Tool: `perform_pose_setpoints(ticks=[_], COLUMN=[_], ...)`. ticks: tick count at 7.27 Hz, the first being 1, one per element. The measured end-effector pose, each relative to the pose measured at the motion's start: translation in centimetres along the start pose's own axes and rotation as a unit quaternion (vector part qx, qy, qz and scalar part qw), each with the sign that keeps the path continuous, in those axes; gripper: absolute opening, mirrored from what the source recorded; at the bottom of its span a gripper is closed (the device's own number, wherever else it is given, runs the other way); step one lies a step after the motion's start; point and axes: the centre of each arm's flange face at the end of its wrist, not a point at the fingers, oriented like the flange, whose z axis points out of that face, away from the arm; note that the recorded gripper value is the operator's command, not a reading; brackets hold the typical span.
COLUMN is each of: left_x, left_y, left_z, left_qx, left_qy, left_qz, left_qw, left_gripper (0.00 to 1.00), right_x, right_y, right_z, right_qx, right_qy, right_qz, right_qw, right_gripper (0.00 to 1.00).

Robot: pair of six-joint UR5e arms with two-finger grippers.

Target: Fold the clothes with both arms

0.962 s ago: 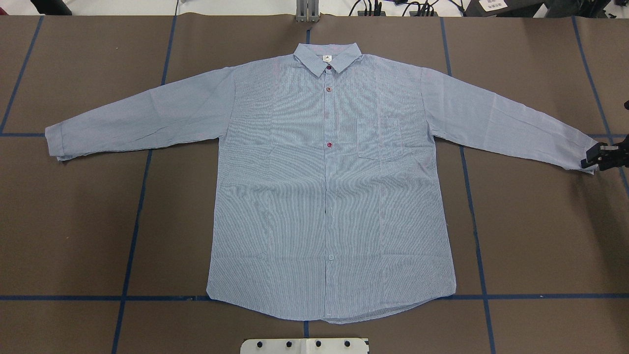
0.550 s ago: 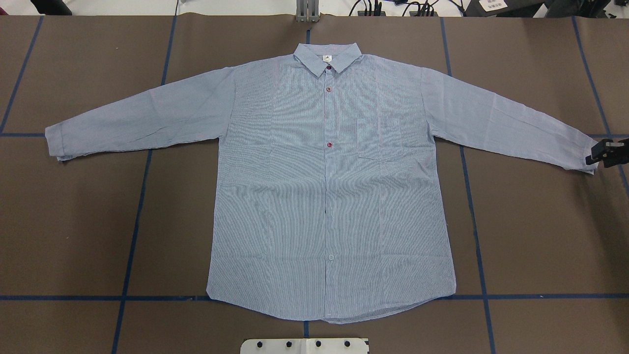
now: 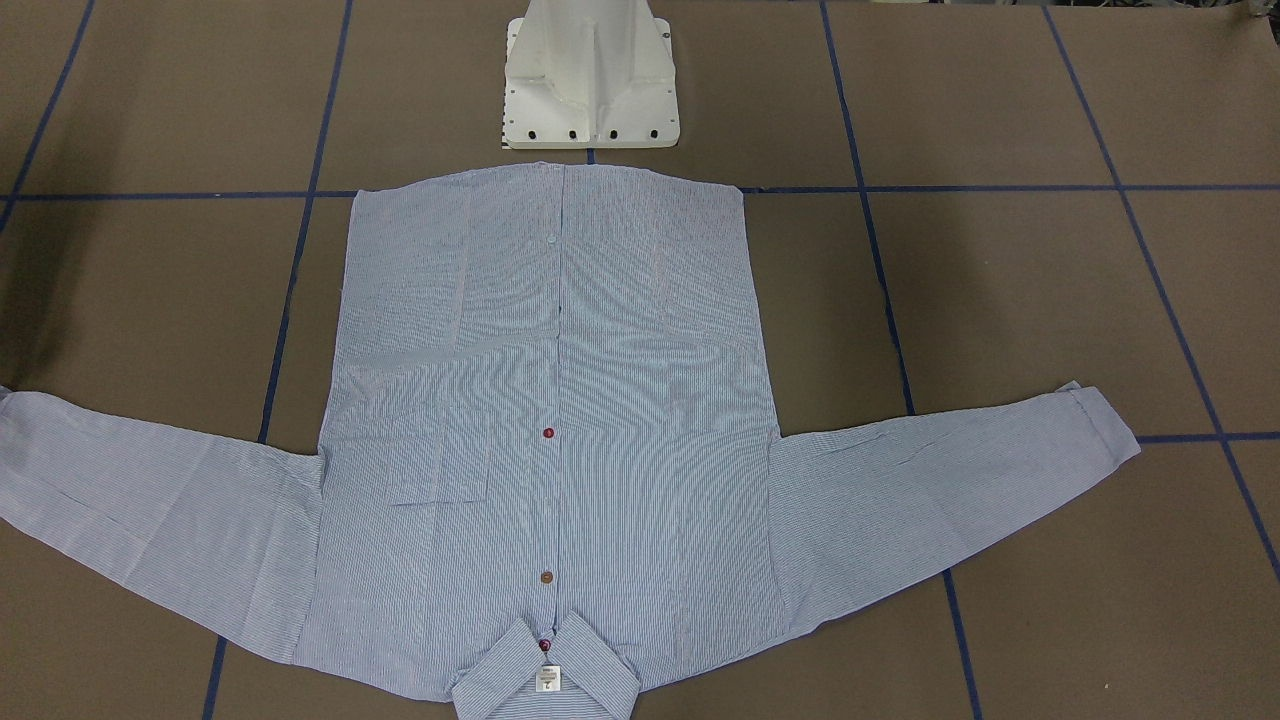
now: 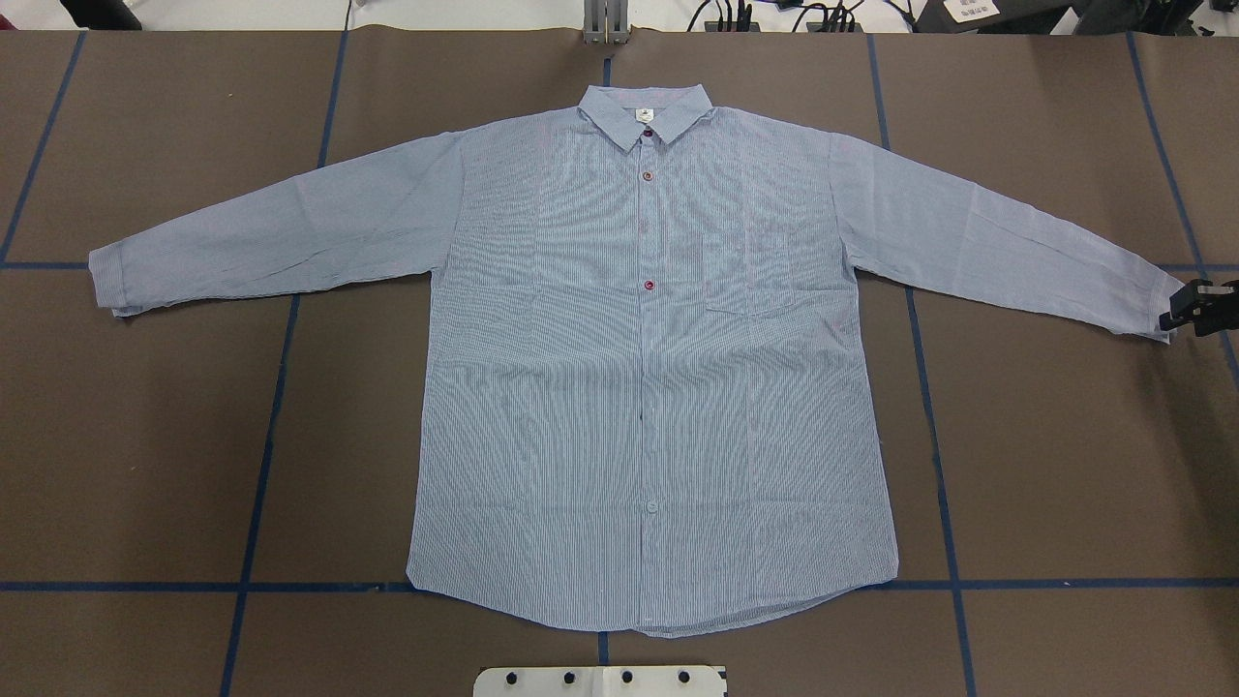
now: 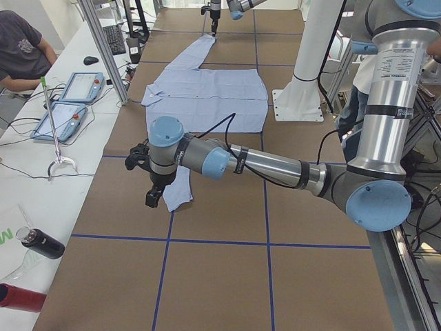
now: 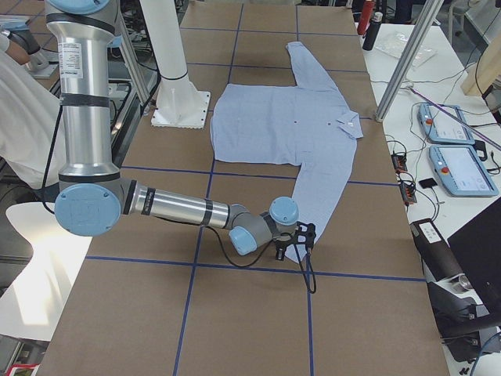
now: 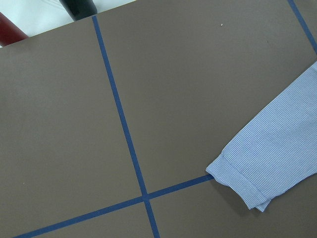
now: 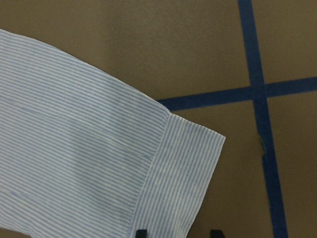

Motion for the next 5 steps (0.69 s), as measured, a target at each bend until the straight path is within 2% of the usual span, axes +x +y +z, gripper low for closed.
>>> perform_pose_setpoints(ticks=[5], left_x=[0.0], left_y=[0.0], left_z=[0.0], left_qx=[0.0], left_qy=[0.0], left_qz=[0.0], left_qw=[1.0], left_gripper=[1.0], right_x=[-0.3], right_y=[-0.44], right_z=[0.66], right_qx=[-0.005], right_qy=[0.002], right_qz=[0.0], right_qw=[1.0], right_gripper=[0.52])
